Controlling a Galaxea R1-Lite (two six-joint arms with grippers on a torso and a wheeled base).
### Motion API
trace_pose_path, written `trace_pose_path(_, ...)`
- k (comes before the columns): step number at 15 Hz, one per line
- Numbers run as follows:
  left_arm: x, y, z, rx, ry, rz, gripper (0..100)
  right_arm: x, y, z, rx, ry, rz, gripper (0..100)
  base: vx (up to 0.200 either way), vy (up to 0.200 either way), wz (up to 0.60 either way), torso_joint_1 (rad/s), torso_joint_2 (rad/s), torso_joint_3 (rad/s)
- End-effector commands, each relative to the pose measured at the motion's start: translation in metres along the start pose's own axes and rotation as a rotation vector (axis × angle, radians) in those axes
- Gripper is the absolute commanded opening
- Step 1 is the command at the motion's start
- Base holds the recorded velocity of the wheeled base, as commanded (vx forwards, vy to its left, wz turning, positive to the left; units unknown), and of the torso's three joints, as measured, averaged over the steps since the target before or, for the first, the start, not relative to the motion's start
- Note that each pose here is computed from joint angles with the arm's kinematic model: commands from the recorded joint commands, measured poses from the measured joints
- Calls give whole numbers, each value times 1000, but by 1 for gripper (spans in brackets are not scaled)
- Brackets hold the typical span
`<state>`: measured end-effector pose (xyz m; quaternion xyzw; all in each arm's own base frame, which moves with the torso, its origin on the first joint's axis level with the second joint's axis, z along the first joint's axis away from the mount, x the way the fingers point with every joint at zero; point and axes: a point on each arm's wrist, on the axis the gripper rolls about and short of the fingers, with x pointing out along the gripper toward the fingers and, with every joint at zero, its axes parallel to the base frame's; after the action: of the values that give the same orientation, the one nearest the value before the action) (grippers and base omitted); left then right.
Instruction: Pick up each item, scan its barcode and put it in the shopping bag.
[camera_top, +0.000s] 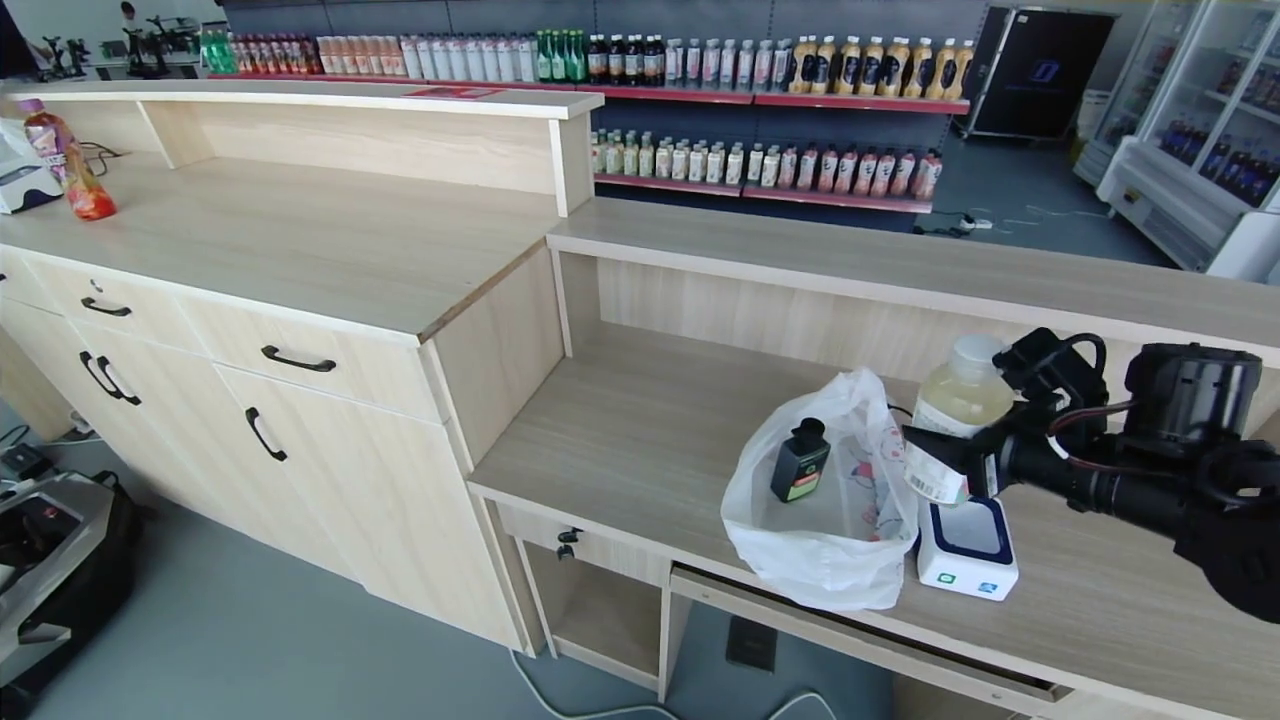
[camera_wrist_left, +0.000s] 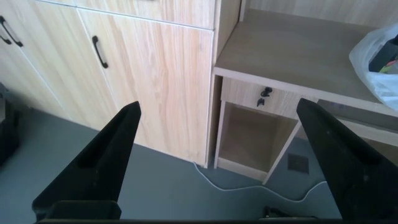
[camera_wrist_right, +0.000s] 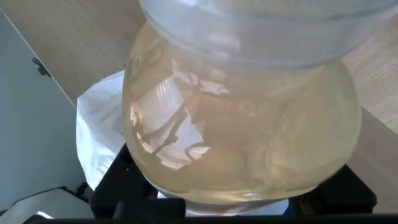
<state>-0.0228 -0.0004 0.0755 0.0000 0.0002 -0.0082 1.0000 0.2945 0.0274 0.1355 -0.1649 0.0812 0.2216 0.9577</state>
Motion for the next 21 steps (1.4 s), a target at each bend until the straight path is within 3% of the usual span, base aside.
trace_pose_path(1,0,0,0,0,1,0,100,14,24,-6,-5,23,94,0,0,0,0,0,0,0)
trace_pose_path(8,0,0,0,0,0,0,100,54,38,-49,-62,38,132,0,0,0,0,0,0,0)
trace_pose_path(13,0,0,0,0,1,0,100,68,46,-77,-53,103,165,0,0,0,0,0,0,0)
trace_pose_path(21,0,0,0,0,1,0,100,101,43,-91,-62,40,176,0,0,0,0,0,0,0)
